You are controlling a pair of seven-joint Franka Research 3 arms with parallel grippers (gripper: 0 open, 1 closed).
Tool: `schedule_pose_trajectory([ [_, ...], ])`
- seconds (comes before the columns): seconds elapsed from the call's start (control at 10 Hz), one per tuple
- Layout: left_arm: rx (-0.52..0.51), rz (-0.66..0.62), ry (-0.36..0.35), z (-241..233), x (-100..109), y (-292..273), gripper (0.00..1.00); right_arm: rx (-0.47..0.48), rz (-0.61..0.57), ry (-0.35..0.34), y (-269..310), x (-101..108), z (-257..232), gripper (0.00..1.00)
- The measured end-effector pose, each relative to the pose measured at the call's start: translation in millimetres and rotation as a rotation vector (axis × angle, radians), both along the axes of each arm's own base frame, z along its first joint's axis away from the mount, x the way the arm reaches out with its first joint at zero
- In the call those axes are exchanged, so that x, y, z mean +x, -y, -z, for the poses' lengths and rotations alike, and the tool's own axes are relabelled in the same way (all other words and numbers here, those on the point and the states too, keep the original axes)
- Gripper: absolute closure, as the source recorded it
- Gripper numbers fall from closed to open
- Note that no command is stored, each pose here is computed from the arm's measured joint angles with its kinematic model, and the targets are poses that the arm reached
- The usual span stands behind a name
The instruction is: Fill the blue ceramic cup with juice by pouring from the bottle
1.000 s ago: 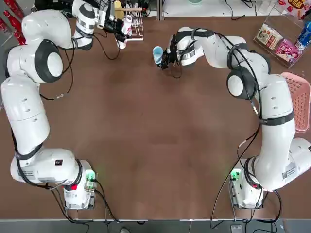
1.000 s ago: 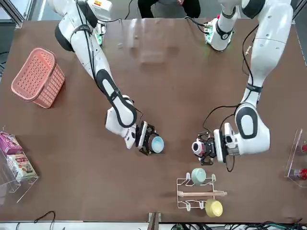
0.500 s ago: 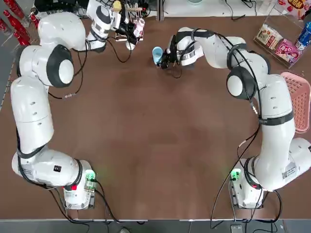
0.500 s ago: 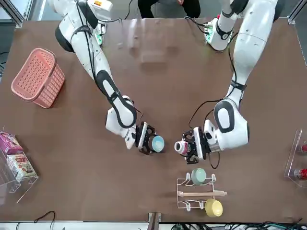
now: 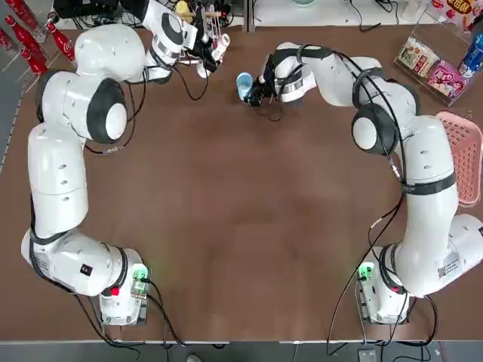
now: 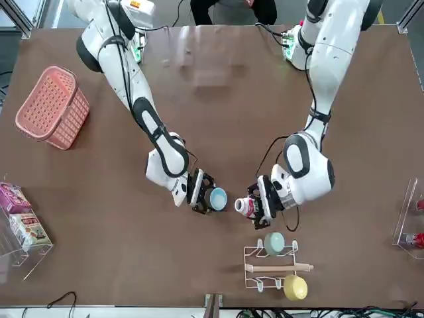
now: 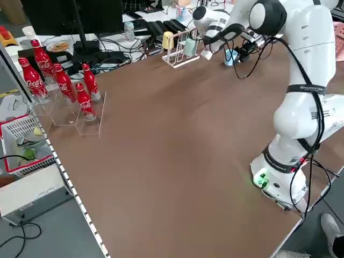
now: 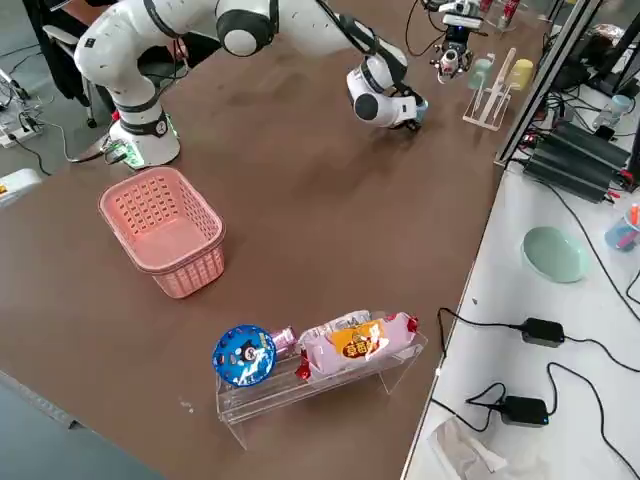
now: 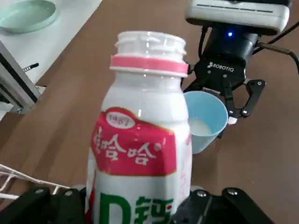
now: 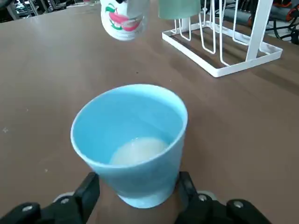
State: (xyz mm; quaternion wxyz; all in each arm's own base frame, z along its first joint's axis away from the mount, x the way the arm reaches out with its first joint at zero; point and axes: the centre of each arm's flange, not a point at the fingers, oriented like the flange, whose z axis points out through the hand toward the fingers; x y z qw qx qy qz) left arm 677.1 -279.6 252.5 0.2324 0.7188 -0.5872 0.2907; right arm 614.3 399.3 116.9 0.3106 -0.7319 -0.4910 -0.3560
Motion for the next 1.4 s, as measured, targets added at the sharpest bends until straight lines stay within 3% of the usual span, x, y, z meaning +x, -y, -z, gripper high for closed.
schedule_pose_trajectory([
  [0.2,0.030,-0.014,-0.015,3.3,-6.1,13.5,0.58,-0.005,0.009,0.001,1.3,0.4,0.3,0.25],
  [0.9,0.191,0.003,0.032,-7.8,-19.1,43.3,0.58,-0.006,0.013,0.001,1.5,0.3,0.5,0.28],
  [1.2,0.317,0.005,0.058,-11.7,-18.2,43.1,0.58,-0.009,0.017,0.001,1.9,0.4,0.5,0.29],
  [1.4,0.329,-0.009,0.049,-12.5,-21.6,50.2,0.58,-0.010,0.022,0.001,2.3,0.5,0.6,0.29],
])
